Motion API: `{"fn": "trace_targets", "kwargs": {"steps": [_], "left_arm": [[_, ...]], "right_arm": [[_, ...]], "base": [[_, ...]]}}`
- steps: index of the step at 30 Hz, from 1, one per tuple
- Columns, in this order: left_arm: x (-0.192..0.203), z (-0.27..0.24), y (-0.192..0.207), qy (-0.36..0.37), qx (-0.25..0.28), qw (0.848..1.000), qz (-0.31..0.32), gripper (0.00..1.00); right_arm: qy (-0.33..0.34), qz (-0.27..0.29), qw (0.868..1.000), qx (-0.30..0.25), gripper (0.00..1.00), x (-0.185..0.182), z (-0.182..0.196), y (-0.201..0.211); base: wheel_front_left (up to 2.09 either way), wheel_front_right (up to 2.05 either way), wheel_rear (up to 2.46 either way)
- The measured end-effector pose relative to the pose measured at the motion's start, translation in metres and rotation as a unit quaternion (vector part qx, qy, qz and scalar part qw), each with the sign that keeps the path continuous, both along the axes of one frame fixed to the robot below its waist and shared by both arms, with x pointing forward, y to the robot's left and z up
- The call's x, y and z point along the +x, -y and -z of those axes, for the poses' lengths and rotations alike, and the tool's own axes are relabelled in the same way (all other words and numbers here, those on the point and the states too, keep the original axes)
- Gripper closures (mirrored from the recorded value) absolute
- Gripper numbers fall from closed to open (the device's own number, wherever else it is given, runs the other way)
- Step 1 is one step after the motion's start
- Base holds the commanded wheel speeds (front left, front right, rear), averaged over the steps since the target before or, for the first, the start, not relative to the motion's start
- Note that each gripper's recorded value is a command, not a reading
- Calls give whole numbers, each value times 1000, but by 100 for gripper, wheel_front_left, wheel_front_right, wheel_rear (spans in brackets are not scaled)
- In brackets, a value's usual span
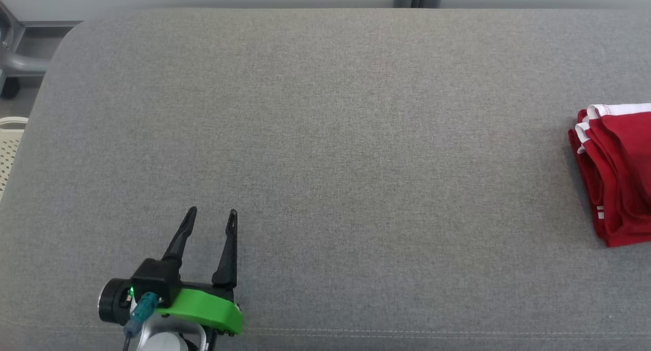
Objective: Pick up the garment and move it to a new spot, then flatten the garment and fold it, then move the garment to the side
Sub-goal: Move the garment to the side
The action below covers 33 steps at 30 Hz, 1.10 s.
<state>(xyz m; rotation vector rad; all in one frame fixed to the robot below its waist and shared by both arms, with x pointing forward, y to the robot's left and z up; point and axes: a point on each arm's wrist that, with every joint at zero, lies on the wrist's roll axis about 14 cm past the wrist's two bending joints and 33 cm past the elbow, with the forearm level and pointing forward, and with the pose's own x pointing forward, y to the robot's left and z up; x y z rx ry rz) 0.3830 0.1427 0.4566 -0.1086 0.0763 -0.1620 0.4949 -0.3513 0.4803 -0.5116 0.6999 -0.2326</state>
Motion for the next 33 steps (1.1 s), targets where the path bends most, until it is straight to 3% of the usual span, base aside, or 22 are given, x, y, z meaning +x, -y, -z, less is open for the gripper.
{"fn": "trace_targets", "kwargs": {"steps": [6, 12, 18, 21, 22, 25, 30, 33], "left_arm": [[3, -14, -23, 18, -22, 998, -64, 0], [-3, -28, -22, 34, -50, 996, -70, 0], [-15, -36, -35, 46, -50, 994, -87, 0], [-18, -42, -39, 53, -50, 993, -94, 0], [-22, -43, -41, 52, -47, 993, -97, 0], [-23, -49, -45, 59, -43, 992, -101, 0], [-25, -54, -51, 66, -35, 992, -104, 0], [-27, -55, -52, 67, -33, 992, -105, 0]], "right_arm": [[95, -28, 995, 27, 0, 0, -22, -18], [192, -58, 978, 65, 0, -9, -42, -42], [287, -86, 944, 139, 0, -27, -58, -88], [332, -93, 921, 180, 0, -39, -66, -108], [354, -102, 907, 204, 0, -47, -71, -122], [376, -116, 891, 228, 0, -56, -75, -138], [388, -122, 874, 265, 0, -69, -73, -152], [373, -119, 873, 290, 0, -77, -63, -160]], "base": [[0, 0, 0], [0, 0, 0], [0, 0, 0], [0, 0, 0], [0, 0, 0], [0, 0, 0], [0, 0, 0], [0, 0, 0]]}}
